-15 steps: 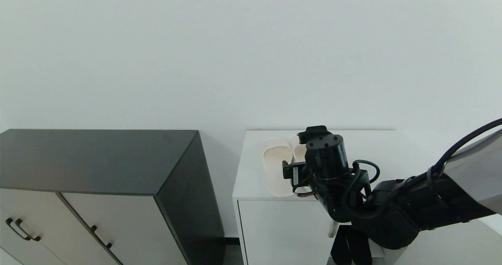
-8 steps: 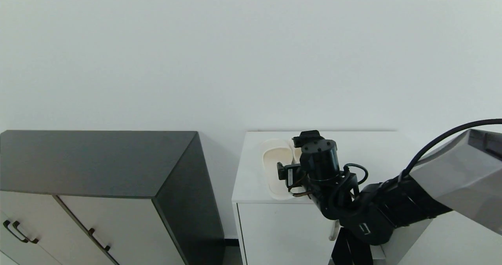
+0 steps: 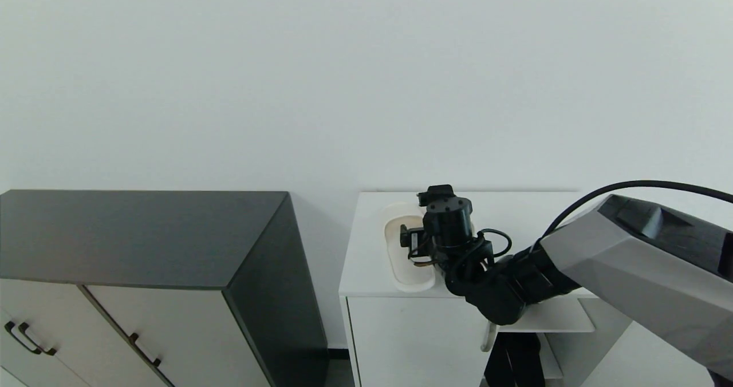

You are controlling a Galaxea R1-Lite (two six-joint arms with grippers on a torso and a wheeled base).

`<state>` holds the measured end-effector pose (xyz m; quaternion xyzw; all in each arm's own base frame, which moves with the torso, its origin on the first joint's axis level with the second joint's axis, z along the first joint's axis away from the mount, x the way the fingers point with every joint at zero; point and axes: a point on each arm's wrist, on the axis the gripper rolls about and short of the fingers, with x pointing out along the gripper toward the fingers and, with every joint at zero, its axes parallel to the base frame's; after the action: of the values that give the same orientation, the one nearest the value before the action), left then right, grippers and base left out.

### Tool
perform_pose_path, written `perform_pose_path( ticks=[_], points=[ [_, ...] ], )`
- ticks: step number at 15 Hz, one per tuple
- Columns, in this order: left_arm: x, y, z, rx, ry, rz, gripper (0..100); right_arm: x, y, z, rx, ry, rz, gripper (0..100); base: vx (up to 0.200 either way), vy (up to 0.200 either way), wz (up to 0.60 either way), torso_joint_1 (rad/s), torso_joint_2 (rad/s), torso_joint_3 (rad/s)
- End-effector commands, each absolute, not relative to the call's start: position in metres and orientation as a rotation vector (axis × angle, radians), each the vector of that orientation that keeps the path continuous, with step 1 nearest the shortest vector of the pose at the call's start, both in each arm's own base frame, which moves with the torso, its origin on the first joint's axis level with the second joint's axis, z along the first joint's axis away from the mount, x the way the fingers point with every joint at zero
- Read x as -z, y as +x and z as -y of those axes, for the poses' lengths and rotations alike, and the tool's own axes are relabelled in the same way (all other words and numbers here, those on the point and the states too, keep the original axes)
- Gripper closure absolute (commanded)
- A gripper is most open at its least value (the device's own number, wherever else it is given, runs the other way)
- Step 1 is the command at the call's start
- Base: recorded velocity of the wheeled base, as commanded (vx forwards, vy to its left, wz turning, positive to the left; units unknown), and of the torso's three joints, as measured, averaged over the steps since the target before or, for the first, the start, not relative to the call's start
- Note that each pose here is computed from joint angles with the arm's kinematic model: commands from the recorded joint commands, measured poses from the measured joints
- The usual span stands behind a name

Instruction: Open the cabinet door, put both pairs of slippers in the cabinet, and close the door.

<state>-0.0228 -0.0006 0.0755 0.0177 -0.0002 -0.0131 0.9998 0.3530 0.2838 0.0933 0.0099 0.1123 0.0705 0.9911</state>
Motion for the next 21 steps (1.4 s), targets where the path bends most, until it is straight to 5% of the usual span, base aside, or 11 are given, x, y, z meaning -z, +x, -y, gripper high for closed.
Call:
perform_pose_path(
  ticks=[1,2,10,17,21],
  points=[
    [-0.076,-0.023,0.001,0.026,0.035,-0.001,100,-0.084,0.358,-0.285,-0.135,0.012,-0.237,0,0.000,0.000,0.00,0.000,0.00,0.000],
    [-0.076,-0.023,0.001,0.026,0.035,-0.001,100,-0.084,0.358,-0.285,-0.135,0.012,-0.237,100,0.000,0.000,0.00,0.000,0.00,0.000],
    [-0.076,-0.023,0.001,0.026,0.035,-0.001,100,-0.108,0.348,-0.279,-0.142,0.034,-0.204,100,0.000,0.000,0.00,0.000,0.00,0.000],
    [-0.076,-0.023,0.001,0.026,0.035,-0.001,100,-0.152,0.230,-0.247,-0.360,-0.003,-0.254,100,0.000,0.000,0.00,0.000,0.00,0.000],
    [-0.076,-0.023,0.001,0.026,0.037,-0.001,100,-0.133,0.216,-0.242,-0.391,-0.089,-0.306,100,0.000,0.000,0.00,0.000,0.00,0.000]
  ],
)
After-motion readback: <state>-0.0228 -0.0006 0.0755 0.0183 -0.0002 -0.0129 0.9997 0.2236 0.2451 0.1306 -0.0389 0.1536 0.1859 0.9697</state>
